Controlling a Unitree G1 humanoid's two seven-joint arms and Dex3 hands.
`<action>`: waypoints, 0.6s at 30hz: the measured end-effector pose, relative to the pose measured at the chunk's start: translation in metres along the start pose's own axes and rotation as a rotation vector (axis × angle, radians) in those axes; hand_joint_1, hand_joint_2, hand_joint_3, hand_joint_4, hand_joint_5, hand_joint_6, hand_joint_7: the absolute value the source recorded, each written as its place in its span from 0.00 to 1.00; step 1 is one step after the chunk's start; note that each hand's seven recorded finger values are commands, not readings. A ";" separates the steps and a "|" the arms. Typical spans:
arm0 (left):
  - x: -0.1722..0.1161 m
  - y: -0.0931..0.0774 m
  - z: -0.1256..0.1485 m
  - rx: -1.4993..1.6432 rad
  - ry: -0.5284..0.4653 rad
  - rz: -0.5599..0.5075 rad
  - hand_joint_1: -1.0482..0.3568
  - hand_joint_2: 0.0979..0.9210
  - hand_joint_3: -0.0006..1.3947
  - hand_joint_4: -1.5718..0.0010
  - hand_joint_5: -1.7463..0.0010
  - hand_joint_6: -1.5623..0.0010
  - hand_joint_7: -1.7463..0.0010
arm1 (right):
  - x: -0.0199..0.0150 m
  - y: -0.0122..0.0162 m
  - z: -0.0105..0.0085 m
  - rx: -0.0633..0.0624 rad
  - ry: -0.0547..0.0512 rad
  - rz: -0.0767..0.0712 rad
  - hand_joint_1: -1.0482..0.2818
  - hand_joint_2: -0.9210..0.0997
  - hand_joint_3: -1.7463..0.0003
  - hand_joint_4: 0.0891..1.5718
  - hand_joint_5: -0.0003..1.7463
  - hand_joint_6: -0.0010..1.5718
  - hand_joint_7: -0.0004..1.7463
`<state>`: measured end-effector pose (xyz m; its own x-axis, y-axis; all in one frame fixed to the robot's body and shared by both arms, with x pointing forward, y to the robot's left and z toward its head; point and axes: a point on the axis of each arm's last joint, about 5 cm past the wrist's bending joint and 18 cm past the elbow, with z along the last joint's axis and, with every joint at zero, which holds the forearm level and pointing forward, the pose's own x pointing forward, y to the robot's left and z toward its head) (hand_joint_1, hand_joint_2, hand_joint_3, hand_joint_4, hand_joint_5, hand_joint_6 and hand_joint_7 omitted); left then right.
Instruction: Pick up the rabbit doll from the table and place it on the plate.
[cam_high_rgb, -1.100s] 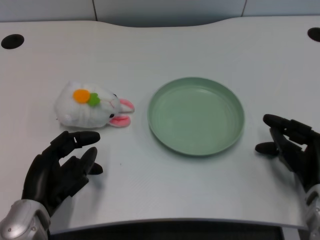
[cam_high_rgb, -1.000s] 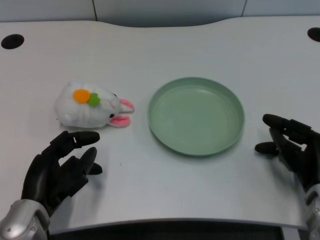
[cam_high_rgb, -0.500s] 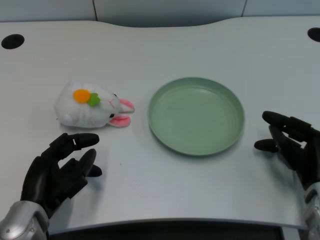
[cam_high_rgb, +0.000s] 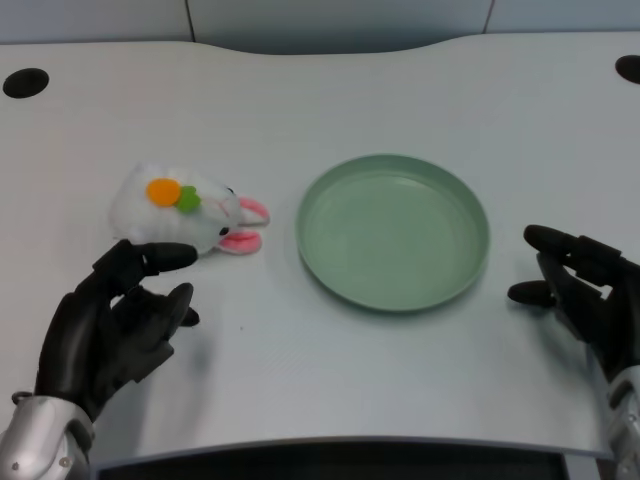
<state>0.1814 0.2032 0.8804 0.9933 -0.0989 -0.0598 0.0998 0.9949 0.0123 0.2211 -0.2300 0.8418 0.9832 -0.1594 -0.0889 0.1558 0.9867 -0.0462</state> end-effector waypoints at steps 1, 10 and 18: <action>0.000 0.000 0.001 0.036 -0.045 -0.004 0.43 1.00 0.31 0.84 0.04 0.78 0.45 | 0.0000 0.0001 0.0000 0.000 0.000 0.001 0.47 0.00 0.91 0.53 0.48 0.66 0.01; -0.001 -0.001 -0.003 0.107 -0.124 -0.016 0.44 1.00 0.31 0.85 0.05 0.79 0.45 | 0.0000 0.0004 -0.0001 0.000 0.000 0.002 0.47 0.00 0.91 0.54 0.48 0.66 0.01; 0.012 0.014 0.045 0.717 -0.286 -0.054 0.39 1.00 0.14 0.84 0.56 0.70 0.91 | 0.0004 0.0028 -0.0005 0.002 0.003 0.002 0.47 0.00 0.91 0.55 0.48 0.66 0.00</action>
<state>0.1970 0.2147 0.9250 0.9528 -0.2445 0.1800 0.0651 0.7434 0.6656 0.2219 -0.2273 0.8411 0.9832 -0.1573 -0.0922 0.1538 0.9871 -0.0445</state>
